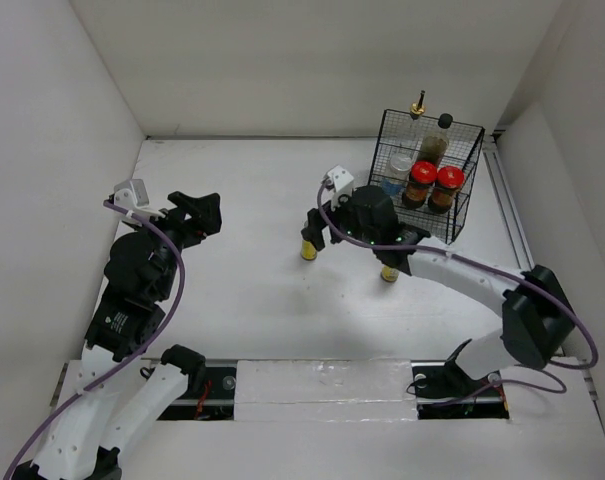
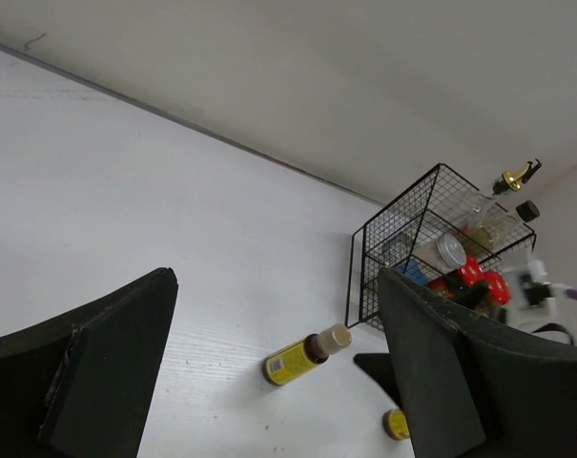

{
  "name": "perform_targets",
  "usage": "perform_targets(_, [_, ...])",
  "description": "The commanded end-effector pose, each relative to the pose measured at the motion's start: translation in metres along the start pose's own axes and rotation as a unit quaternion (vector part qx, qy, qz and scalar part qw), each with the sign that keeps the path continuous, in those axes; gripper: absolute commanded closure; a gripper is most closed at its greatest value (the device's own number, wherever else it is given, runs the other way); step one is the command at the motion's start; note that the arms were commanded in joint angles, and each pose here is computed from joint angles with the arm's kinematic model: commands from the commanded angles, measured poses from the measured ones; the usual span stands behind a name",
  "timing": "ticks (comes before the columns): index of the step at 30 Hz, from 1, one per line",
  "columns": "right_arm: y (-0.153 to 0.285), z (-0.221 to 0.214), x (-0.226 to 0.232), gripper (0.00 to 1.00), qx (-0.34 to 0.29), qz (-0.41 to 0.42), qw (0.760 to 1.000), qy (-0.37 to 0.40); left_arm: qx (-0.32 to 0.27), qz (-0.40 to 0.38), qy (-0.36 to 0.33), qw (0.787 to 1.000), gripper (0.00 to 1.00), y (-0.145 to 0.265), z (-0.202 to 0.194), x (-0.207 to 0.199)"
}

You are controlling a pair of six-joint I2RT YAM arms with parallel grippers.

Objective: Organize the condiment bottles

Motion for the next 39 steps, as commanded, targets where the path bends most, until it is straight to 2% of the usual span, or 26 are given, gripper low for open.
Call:
perform_targets(1, [-0.016,-0.006,0.012,0.1,0.011,0.028,0.999,0.011,-0.012,-0.015,0.004,1.0,0.19,-0.003,0.005,-0.007])
perform_targets(4, [-0.034,-0.019,0.013,0.1,0.034,0.019,0.999,0.012,-0.012,-0.015,0.004,1.0,0.19,-0.003,0.005,-0.007])
perform_targets(7, [-0.049,-0.022,0.009,0.15,0.038,0.002,0.999,0.013,-0.008,-0.018,0.004,1.0,0.19,-0.003,0.004,-0.008])
perform_targets(8, [-0.052,-0.023,0.009,0.26,0.036,0.002,0.999,0.008,-0.008,-0.018,0.004,1.0,0.19,-0.003,0.004,-0.008])
perform_targets(10, [-0.058,-0.022,0.008,0.39,0.03,-0.004,1.0,0.003,-0.011,-0.021,0.005,1.0,0.19,-0.003,0.006,-0.009])
perform_targets(12, [-0.062,-0.021,0.012,0.4,0.022,-0.001,1.0,0.0,-0.008,-0.017,0.004,1.0,0.19,-0.003,0.004,-0.008])
perform_targets(14, [-0.066,-0.019,0.012,0.49,0.019,-0.001,1.0,0.001,-0.008,-0.017,0.004,1.0,0.19,-0.003,0.004,-0.008])
perform_targets(15, [-0.066,-0.014,0.015,0.58,0.014,-0.004,1.0,0.003,-0.011,-0.021,0.005,1.0,0.19,-0.003,0.005,-0.009])
perform_targets(19, [-0.051,0.015,0.009,0.7,-0.021,-0.03,0.999,-0.001,-0.004,-0.021,0.003,1.0,0.19,-0.005,0.003,-0.009])
perform_targets(24, [-0.007,0.053,-0.015,0.74,-0.074,-0.086,0.993,0.002,-0.004,-0.021,0.003,1.0,0.19,-0.005,0.003,-0.009])
perform_targets(29, [0.063,0.081,-0.079,0.74,-0.126,-0.174,0.977,-0.018,-0.001,-0.024,0.003,1.0,0.19,-0.005,0.002,-0.01])
perform_targets(34, [0.096,0.074,-0.126,0.74,-0.122,-0.235,0.964,-0.036,-0.001,-0.024,0.003,1.0,0.19,-0.005,0.002,-0.01])
perform_targets(39, [0.104,0.053,-0.165,0.74,-0.099,-0.274,0.955,-0.046,-0.001,-0.024,0.003,1.0,0.19,-0.005,0.002,-0.01])
Point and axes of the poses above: each gripper's point midway between its finger pads, its own y axis back along the fingers, its own x axis along the line the jaws close on, z = x × y, the point moved 4 cm from there along y, back along the fingers, and after that the axes turned 14 degrees about y, right-handed, at the moved point
